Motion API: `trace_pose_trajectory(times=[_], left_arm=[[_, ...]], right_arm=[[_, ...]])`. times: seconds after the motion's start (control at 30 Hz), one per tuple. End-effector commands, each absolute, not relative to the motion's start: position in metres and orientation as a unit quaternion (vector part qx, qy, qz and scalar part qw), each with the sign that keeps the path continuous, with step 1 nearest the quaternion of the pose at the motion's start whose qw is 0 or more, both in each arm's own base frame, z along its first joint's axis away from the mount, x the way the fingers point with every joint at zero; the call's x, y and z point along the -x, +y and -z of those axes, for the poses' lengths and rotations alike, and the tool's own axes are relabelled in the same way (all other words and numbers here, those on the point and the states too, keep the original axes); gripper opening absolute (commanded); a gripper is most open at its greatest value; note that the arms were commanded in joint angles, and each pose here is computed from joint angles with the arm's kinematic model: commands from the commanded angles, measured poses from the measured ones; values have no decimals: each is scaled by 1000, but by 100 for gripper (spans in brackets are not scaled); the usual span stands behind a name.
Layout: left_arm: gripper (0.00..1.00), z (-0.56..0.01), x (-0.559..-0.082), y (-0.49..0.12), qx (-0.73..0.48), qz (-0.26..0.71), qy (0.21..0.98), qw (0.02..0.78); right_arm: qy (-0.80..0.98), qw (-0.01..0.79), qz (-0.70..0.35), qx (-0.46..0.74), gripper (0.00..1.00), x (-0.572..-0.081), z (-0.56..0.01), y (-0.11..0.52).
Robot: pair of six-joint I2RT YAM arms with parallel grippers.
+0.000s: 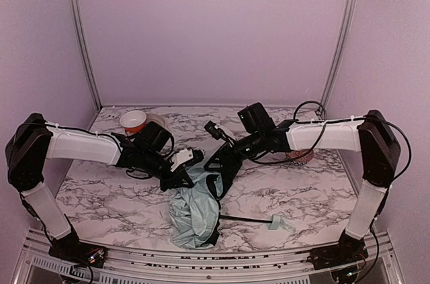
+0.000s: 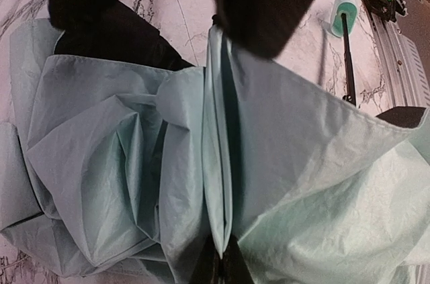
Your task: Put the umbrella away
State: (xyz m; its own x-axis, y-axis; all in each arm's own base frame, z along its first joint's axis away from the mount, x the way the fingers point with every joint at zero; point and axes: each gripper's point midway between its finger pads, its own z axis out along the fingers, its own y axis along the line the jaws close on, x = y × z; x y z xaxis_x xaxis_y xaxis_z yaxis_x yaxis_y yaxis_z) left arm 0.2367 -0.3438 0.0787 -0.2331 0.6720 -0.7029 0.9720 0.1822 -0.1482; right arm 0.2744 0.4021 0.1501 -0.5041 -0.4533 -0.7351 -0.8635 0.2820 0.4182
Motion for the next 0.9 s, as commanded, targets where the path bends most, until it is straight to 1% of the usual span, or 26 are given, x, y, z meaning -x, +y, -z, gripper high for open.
trace_pose_trajectory(times=[0.0,0.07,0.13,0.17,0.2,0.23,0.33,0.4,0.43,0.47,0.5,0.53,0.6,0.67,0.73,0.77,0.83,0.87], left_arm=[[0,-83,-237,-347,-567,304,723,251],[0,-82,-238,-346,-567,300,725,253],[0,-81,-239,-346,-565,299,726,253],[0,-81,-239,-346,-564,300,726,254],[0,-81,-240,-347,-563,301,726,255],[0,-81,-240,-347,-562,302,727,255],[0,-82,-242,-349,-559,302,728,258],[0,-84,-245,-349,-557,300,729,263],[5,-85,-246,-349,-555,298,730,266],[18,-86,-249,-348,-550,292,734,272],[35,-88,-254,-346,-542,281,740,280],[49,-91,-259,-344,-534,270,746,292],[65,-104,-268,-340,-522,252,746,327],[79,-130,-273,-338,-514,248,728,380],[86,-157,-268,-337,-521,255,698,420],[86,-171,-261,-338,-530,262,680,434],[85,-191,-238,-340,-564,277,636,448],[82,-200,-220,-341,-588,284,608,451]], right_arm=[[745,197,-437,464,59,-251,-137,407],[740,172,-456,463,59,-239,-130,405],[735,163,-471,460,59,-231,-126,404],[735,164,-474,457,58,-230,-124,403],[734,164,-477,455,55,-229,-124,403],[732,162,-482,453,49,-228,-123,403],[728,149,-496,450,24,-225,-123,406],[727,148,-499,448,11,-226,-123,406],[727,150,-501,444,6,-228,-125,404],[731,152,-502,436,3,-234,-125,401],[735,154,-502,428,1,-240,-125,398],[742,154,-501,418,0,-245,-122,395],[756,147,-497,401,0,-253,-112,389],[763,138,-496,391,0,-257,-101,388],[769,132,-495,384,0,-261,-92,388],[772,129,-494,379,0,-265,-87,388],[782,118,-492,364,0,-274,-77,387],[788,114,-489,357,0,-279,-71,385]])
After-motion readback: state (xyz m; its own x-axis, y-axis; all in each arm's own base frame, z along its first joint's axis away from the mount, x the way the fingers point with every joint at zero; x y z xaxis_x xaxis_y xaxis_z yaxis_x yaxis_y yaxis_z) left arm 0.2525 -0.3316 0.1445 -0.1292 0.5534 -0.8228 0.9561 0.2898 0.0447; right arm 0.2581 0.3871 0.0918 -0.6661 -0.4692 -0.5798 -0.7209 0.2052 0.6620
